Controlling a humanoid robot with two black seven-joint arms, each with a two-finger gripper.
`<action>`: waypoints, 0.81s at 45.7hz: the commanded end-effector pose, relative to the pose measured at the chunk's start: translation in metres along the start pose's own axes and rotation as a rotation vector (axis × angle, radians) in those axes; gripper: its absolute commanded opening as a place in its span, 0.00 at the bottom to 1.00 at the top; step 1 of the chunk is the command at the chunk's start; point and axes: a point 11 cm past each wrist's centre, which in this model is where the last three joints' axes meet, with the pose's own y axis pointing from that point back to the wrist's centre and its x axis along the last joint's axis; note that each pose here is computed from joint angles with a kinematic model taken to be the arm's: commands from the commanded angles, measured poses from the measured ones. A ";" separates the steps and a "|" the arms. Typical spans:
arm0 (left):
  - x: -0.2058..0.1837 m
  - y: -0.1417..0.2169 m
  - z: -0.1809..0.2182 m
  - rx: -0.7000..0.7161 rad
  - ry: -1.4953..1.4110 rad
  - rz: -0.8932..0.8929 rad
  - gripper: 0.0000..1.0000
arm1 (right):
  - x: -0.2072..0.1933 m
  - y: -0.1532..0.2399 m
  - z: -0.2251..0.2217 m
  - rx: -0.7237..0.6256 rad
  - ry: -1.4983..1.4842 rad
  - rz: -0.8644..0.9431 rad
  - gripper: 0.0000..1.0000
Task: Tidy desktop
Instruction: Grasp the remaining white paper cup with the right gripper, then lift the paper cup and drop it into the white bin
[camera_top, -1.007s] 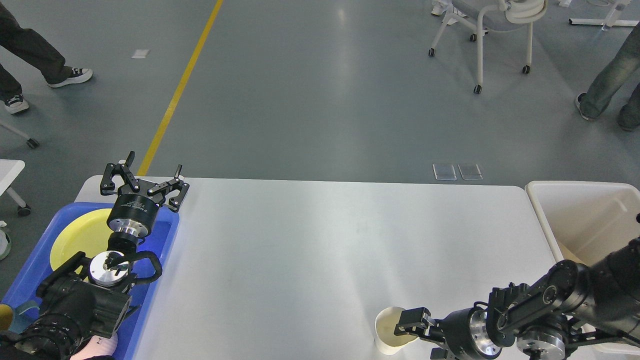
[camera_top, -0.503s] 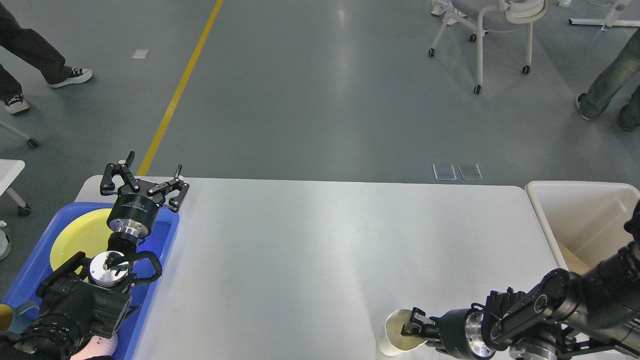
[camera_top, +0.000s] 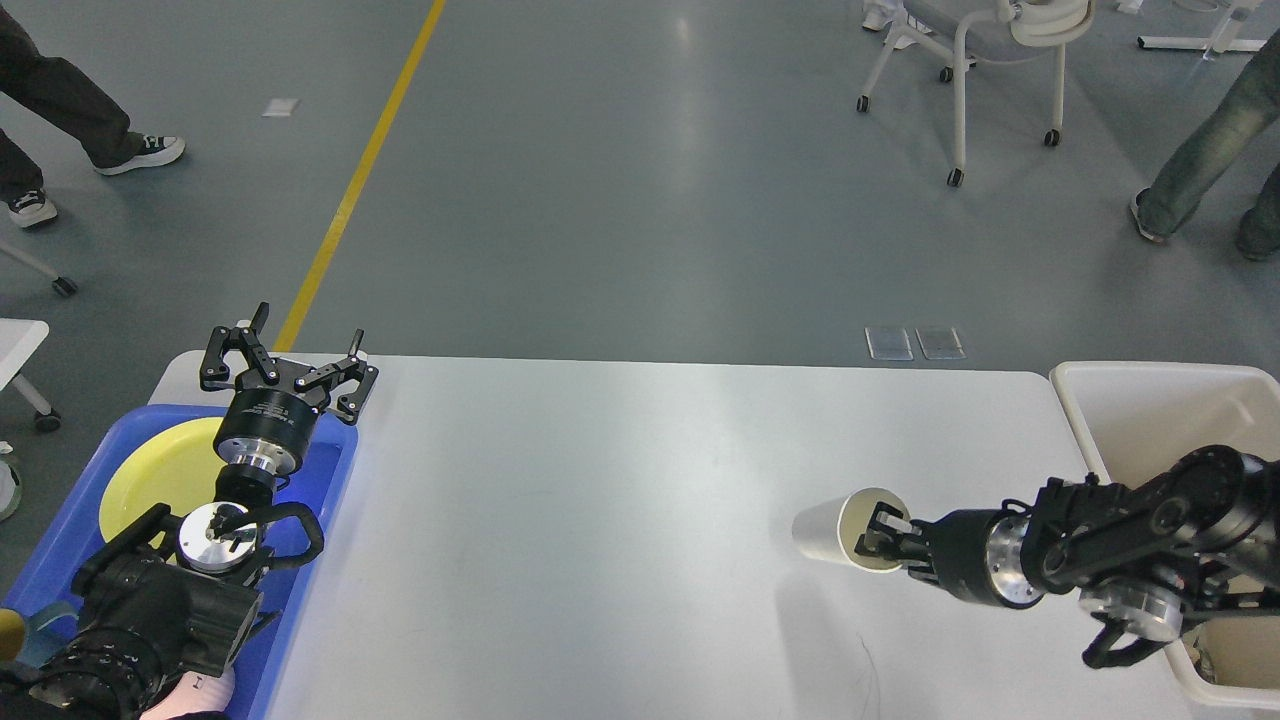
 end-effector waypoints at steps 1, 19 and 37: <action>0.000 0.000 0.000 0.000 0.001 0.001 1.00 | 0.039 0.037 -0.039 0.028 0.134 -0.027 0.00; 0.000 0.000 0.000 0.001 0.000 0.001 1.00 | 0.061 0.132 -0.190 0.157 0.460 -0.186 0.00; 0.000 0.000 0.000 0.001 0.000 0.001 1.00 | 0.134 0.114 -0.102 -0.003 0.296 -0.023 0.00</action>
